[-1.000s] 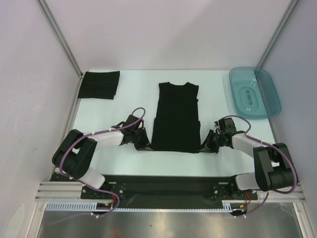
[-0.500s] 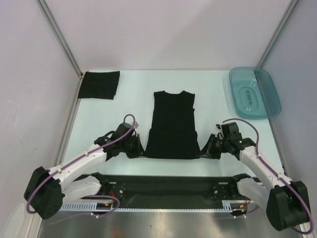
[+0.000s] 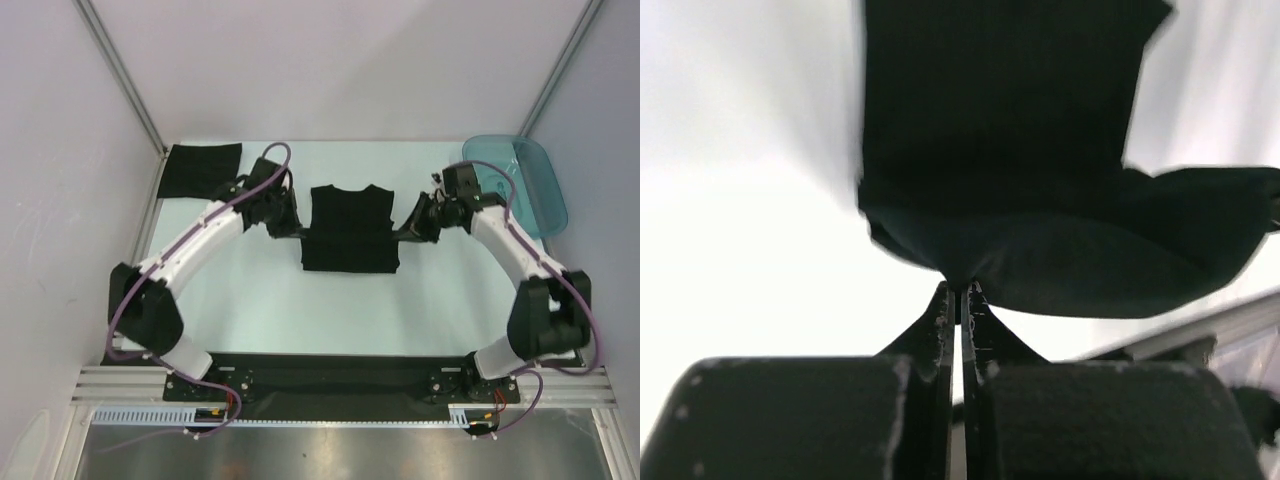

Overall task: Fold and stack the t-shirts
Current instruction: Fold the tshirt

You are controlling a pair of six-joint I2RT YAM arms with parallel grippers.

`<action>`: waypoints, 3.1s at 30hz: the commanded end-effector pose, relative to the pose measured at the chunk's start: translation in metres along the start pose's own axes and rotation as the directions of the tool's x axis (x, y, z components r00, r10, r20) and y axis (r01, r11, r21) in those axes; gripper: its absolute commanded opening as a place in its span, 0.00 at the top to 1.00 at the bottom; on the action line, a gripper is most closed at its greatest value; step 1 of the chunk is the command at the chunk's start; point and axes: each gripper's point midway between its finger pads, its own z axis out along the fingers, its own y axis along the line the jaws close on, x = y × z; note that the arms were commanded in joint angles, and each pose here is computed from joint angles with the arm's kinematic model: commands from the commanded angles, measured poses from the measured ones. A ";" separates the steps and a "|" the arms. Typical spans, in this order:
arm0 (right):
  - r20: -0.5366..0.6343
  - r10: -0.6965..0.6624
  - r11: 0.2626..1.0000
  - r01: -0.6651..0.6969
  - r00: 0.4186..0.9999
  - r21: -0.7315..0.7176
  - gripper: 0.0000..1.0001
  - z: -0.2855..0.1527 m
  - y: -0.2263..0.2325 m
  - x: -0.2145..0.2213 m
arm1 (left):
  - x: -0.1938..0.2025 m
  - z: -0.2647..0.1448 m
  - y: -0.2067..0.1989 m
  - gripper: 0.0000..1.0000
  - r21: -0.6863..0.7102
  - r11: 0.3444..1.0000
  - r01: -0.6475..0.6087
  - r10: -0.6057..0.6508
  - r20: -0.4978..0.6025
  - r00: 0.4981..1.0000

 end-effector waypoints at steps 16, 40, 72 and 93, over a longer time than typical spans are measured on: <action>0.022 -0.052 0.992 0.055 0.998 -0.117 1.00 0.081 0.028 -0.165 | -0.165 0.096 -0.011 1.00 0.120 0.993 0.012 -0.017 0.040 0.999; 0.102 0.049 0.991 -0.036 0.994 -0.132 1.00 0.130 -0.023 -0.233 | -0.215 0.177 -0.006 1.00 0.273 0.957 0.100 -0.132 0.102 0.986; 0.287 -0.229 0.973 0.222 0.930 0.056 0.00 0.101 0.023 -0.258 | -0.212 0.137 -0.084 0.53 0.447 0.888 -0.108 -0.003 0.240 0.971; 0.303 -0.063 0.923 0.171 0.951 -0.343 1.00 0.215 0.023 -0.233 | -0.205 0.240 -0.077 1.00 0.538 0.842 0.042 -0.159 0.174 0.972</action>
